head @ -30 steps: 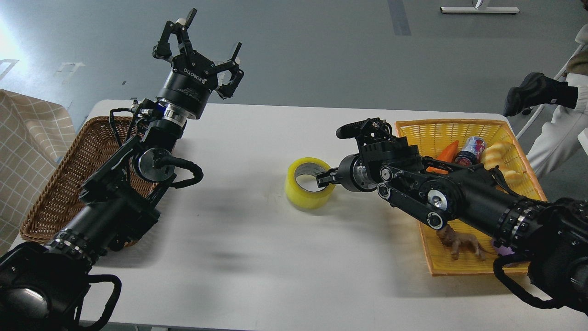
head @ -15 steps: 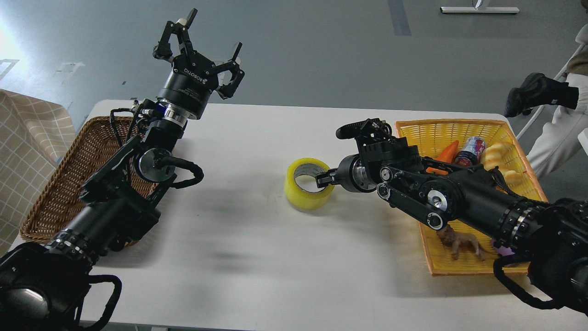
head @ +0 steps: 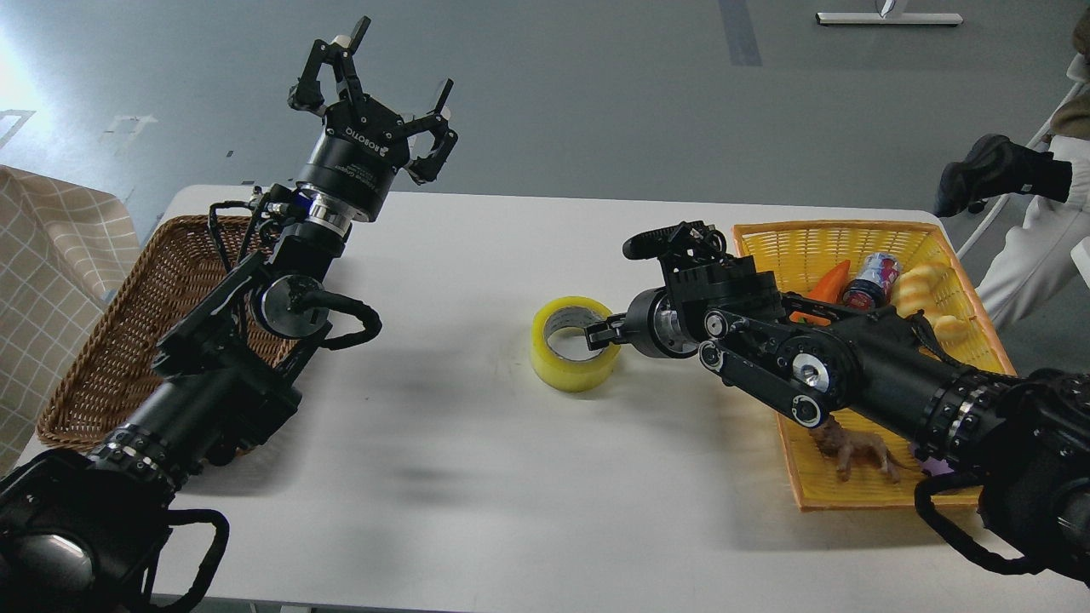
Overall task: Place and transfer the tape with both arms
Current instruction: 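Set the tape roll on the table and open the right gripper, then withdraw the right gripper back to its raised pose, then swing the left gripper out over the table toward the tape roll, then lower the left gripper onto the tape roll and grasp its rim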
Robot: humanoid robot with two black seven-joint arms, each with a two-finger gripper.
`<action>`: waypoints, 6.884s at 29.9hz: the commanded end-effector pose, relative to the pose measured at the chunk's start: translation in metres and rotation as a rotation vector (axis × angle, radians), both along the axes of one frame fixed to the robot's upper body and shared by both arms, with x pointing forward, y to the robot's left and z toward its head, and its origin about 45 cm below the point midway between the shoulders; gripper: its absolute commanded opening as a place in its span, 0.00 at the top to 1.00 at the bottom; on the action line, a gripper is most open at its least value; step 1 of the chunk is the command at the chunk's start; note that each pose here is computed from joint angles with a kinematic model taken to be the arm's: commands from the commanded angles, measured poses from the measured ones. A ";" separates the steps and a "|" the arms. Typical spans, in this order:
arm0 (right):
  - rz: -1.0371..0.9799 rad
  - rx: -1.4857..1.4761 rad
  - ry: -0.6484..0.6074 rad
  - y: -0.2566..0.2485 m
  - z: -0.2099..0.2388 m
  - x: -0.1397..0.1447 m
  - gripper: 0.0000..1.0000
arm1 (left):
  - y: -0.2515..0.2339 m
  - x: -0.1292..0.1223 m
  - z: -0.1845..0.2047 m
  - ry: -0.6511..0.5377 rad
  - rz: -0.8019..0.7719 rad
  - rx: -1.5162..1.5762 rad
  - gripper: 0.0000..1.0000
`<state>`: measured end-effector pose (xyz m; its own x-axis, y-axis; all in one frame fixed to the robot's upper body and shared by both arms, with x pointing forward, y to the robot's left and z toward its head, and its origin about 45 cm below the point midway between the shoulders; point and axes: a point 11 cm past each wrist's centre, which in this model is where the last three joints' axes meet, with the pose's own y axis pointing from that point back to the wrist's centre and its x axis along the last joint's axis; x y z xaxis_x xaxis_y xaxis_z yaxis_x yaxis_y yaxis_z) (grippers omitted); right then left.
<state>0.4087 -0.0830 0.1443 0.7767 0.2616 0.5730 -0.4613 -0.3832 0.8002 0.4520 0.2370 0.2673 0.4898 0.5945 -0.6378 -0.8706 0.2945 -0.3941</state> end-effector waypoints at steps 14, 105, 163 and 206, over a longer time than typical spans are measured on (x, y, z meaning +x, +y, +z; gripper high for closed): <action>0.050 0.085 -0.007 0.025 0.018 -0.009 0.08 | 0.000 0.000 0.000 0.001 -0.002 0.002 0.02; -0.772 2.208 0.398 -0.181 0.164 0.038 0.03 | 0.015 0.000 0.037 -0.088 -0.029 0.104 0.02; -0.918 2.222 0.348 -0.210 0.114 0.018 0.02 | -0.100 -0.053 -0.002 -0.724 -0.323 1.668 0.02; -1.014 2.222 0.337 -0.223 0.085 0.006 0.02 | -0.108 -0.059 -0.112 -0.636 -0.616 2.297 0.05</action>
